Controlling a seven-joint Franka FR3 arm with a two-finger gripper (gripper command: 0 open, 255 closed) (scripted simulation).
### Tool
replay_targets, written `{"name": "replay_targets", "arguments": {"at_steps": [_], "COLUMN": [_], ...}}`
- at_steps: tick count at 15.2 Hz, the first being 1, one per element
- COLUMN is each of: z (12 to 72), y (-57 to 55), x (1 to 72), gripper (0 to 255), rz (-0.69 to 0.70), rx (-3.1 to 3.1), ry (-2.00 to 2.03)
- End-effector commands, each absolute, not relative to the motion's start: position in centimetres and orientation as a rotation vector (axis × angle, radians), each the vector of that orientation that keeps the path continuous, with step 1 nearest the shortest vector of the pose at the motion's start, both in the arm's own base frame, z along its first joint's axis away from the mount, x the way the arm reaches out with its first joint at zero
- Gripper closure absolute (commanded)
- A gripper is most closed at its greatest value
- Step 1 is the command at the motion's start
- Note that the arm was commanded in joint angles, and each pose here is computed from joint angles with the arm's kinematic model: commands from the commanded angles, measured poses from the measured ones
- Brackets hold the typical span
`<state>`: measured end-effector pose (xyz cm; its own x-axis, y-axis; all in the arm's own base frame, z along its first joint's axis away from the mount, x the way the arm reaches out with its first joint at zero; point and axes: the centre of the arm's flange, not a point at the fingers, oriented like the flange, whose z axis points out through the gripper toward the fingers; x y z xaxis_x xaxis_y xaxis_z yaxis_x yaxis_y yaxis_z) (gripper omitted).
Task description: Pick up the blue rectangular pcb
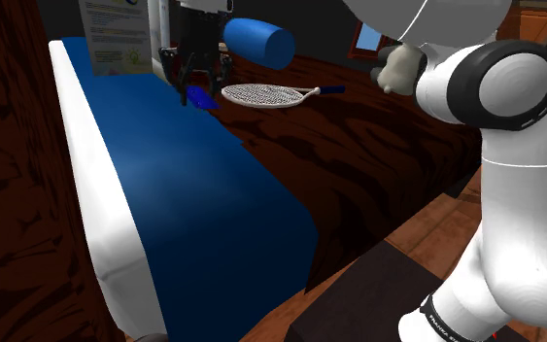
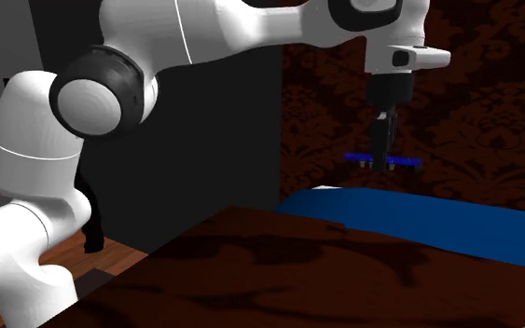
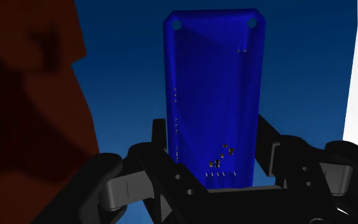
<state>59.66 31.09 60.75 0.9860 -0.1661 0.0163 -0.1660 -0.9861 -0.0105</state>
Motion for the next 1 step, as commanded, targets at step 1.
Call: {"name": "replay_targets", "arguments": {"at_steps": [1], "z": [61.07], "y": [31.04], "x": [59.64], "gripper": [255], "rz": [-0.026], "rx": [-3.122], "ry": [0.261]}}
